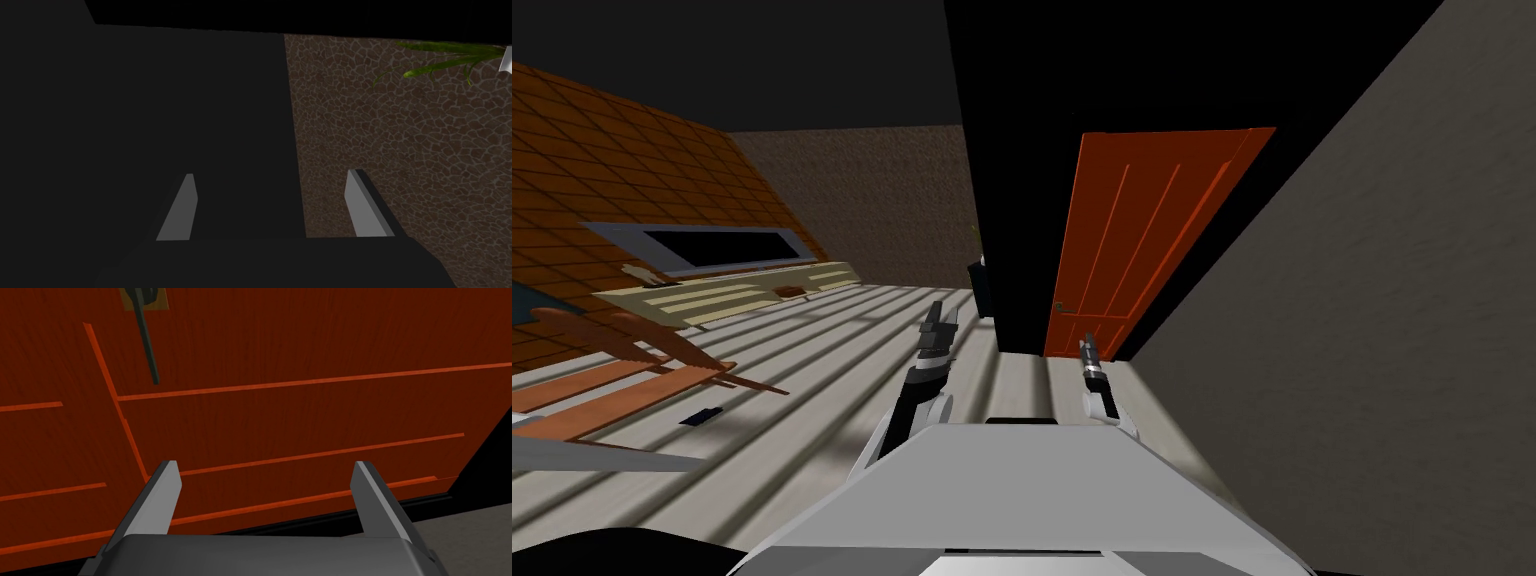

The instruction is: Pull the door open

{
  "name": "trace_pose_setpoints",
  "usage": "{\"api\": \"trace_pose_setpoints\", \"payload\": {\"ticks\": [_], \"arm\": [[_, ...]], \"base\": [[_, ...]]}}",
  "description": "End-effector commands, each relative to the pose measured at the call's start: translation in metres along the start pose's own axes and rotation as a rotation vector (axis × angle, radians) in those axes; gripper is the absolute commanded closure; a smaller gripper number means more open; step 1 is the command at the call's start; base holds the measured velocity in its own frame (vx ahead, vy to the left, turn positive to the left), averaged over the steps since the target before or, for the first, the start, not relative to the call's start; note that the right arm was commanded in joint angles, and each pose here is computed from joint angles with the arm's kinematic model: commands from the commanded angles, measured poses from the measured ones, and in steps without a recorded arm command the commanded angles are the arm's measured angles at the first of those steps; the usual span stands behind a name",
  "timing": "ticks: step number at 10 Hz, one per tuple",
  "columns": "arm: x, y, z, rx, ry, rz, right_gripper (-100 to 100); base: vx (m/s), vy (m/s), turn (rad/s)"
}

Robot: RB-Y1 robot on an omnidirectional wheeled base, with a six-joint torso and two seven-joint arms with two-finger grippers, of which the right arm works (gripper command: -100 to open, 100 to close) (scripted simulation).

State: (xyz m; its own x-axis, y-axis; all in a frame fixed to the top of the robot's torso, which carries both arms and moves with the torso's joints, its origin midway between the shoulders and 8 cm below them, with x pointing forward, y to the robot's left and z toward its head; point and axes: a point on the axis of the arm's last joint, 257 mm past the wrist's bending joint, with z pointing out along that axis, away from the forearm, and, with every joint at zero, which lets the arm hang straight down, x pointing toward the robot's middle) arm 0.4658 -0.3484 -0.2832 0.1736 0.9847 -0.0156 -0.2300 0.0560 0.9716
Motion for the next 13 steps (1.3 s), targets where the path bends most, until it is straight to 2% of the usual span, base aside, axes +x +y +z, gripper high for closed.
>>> {"api": "trace_pose_setpoints", "payload": {"ticks": [1,3,4,13], "arm": [[-0.001,-0.010,-0.0015,0.023,-0.005,0.001,-100],[-0.003,-0.022,-0.0037,0.048,-0.010,0.002,-100],[-0.003,-0.022,-0.0037,0.048,-0.010,0.002,-100],[-0.012,-0.073,-0.0173,0.158,-0.037,0.007,-100]], "base": [[0.079,-0.059,0.105],[0.085,-0.034,0.094],[0.060,-0.025,0.023],[0.074,-0.043,0.086]]}}
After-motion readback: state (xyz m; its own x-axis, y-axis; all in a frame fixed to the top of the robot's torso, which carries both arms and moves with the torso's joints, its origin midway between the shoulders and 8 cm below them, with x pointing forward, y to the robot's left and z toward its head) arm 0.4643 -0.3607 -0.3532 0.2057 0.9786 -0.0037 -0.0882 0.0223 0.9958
